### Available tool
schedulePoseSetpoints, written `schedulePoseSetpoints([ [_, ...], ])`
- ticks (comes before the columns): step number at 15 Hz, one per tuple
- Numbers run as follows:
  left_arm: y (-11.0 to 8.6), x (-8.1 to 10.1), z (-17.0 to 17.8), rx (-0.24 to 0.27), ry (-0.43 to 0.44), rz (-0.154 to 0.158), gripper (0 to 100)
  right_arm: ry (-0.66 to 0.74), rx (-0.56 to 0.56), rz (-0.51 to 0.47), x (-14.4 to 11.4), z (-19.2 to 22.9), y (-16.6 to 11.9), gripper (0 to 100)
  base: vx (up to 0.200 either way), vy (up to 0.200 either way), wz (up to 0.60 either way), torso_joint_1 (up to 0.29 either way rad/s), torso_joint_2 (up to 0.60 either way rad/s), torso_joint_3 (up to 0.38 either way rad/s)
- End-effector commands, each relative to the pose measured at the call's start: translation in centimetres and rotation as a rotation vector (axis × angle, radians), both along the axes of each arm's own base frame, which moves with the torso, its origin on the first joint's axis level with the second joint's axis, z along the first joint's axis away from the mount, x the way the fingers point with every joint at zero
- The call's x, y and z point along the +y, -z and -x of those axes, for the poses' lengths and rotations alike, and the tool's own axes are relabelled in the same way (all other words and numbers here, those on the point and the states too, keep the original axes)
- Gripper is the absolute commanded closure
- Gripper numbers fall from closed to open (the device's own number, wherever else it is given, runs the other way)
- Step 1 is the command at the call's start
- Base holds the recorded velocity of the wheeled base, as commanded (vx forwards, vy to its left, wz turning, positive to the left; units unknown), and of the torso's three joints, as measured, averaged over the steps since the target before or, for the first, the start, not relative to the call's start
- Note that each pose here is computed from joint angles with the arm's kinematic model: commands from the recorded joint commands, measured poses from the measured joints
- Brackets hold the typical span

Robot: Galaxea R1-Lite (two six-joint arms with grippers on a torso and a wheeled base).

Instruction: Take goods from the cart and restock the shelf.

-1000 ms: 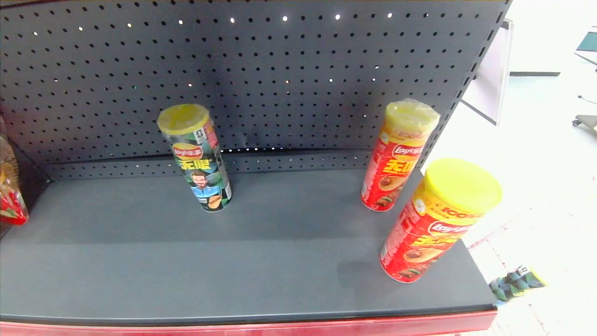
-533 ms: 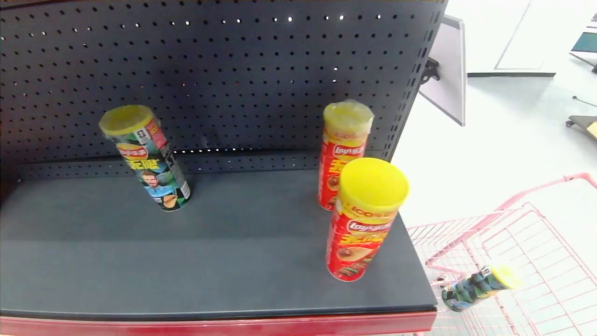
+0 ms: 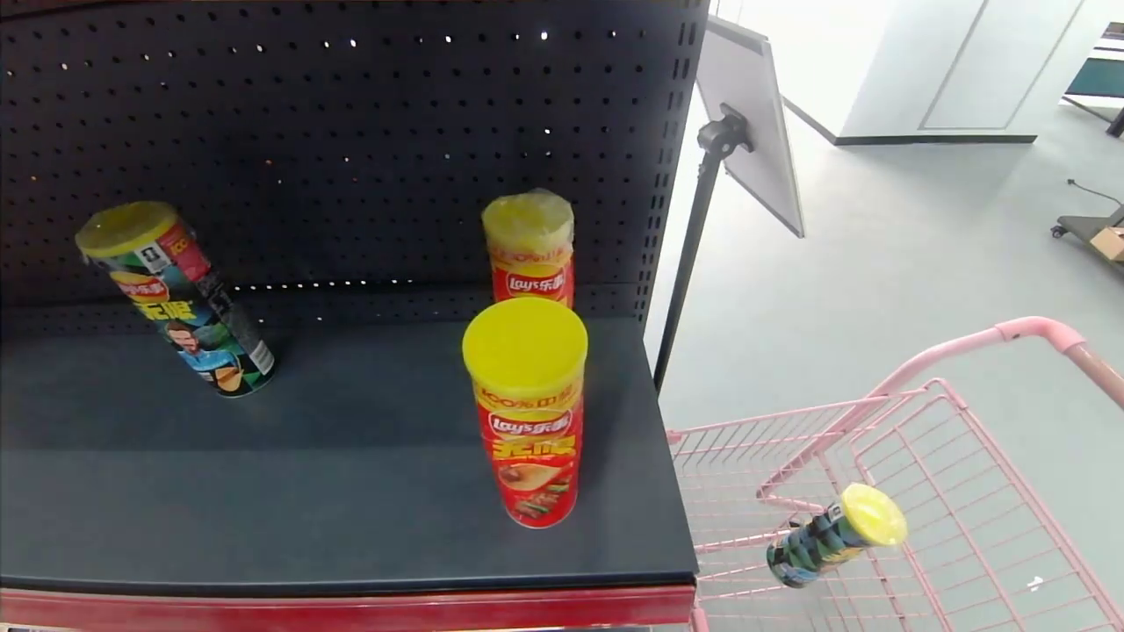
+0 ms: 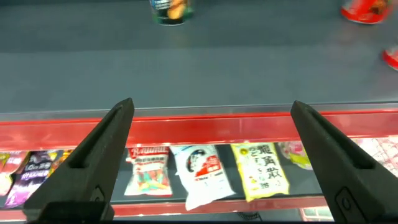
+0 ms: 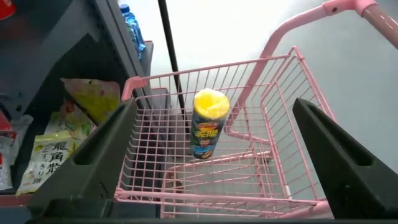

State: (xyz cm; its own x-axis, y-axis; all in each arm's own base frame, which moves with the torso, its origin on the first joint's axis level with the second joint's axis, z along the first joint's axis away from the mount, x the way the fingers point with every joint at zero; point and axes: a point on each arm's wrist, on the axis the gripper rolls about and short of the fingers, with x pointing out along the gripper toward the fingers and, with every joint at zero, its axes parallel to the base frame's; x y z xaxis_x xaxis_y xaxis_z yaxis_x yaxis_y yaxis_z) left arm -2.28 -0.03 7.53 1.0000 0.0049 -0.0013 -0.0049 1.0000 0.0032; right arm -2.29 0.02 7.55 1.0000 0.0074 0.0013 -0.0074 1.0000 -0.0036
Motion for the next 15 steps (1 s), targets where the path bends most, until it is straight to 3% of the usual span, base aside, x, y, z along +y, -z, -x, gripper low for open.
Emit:
schedulePoseSetpoints([
  [1,0.0,0.0,0.0,0.0,0.0,0.0,0,0.0,0.001,0.001,0.0,-0.01,0.0,0,0.0,0.0,0.0,0.0,0.0,0.0],
  [11,0.0,0.0,0.0,0.0,0.0,-0.001,0,0.0,0.001,0.001,0.0,-0.01,0.0,0,0.0,0.0,0.0,0.0,0.0,0.0],
  [15,0.0,0.0,0.0,0.0,0.0,-0.004,0,0.0,0.001,0.001,0.0,-0.01,0.0,0,0.0,-0.2,0.0,0.001,0.0,0.002],
])
